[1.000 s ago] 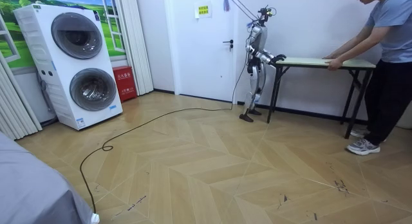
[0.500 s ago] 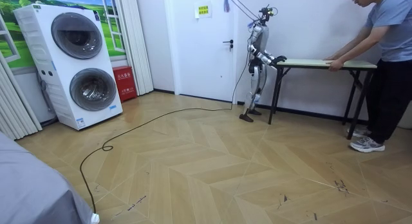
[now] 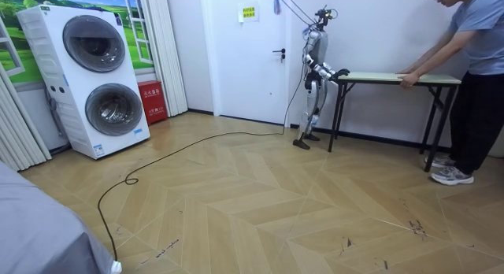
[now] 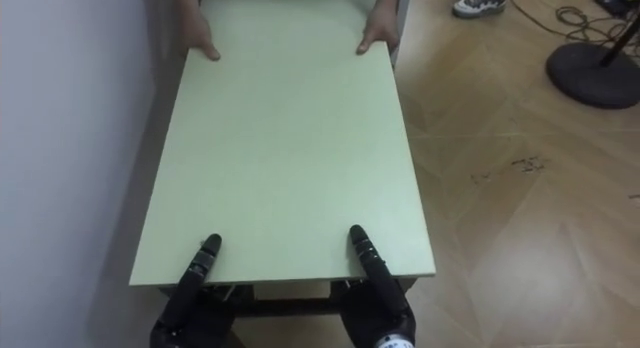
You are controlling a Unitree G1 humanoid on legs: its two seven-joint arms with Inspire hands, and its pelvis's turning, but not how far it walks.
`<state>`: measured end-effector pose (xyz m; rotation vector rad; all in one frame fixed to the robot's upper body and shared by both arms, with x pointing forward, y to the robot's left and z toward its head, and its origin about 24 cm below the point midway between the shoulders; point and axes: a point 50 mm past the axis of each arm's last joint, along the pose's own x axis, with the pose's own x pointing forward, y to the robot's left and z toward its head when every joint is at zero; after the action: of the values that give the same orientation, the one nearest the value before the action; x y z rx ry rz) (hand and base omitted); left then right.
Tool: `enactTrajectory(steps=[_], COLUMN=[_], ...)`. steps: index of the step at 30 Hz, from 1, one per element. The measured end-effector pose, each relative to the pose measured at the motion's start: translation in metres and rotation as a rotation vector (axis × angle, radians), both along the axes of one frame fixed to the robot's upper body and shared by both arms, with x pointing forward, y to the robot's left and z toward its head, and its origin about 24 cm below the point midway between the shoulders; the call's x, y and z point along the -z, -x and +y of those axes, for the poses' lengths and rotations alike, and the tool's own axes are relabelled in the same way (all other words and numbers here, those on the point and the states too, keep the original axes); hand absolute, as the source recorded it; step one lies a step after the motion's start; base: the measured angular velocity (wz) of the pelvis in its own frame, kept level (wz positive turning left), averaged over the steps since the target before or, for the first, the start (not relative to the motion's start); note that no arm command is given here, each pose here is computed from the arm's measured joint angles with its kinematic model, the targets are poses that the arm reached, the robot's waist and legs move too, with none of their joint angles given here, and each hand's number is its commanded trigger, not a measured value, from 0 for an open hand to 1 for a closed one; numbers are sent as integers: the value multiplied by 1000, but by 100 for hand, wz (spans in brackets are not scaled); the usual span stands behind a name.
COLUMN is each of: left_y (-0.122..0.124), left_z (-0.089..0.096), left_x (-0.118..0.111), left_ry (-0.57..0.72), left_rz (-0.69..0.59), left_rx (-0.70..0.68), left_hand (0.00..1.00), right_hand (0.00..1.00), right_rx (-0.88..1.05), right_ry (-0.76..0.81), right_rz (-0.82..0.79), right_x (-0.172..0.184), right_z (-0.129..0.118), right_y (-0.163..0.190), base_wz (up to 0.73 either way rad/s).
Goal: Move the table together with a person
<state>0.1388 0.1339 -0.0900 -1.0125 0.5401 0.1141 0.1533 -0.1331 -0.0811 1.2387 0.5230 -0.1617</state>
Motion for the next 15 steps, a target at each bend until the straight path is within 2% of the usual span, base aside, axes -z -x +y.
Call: enactTrajectory(steps=[13,14,15], left_y=[-4,-4,-4], left_z=[8,9,10], left_x=[14,14,15], left_ry=[-40,-45,-48], left_rz=[18,17,15], left_rx=[80,86,88], left_hand=[100,87,66], right_hand=[100,81,30], right_rx=[-18,-20,-21], right_ry=[5,5,4], right_rz=[34,34,37], right_x=[11,11,11], right_z=[0,0,0], right_y=[-3,-3,-3], base_wz=[-1,-4,0])
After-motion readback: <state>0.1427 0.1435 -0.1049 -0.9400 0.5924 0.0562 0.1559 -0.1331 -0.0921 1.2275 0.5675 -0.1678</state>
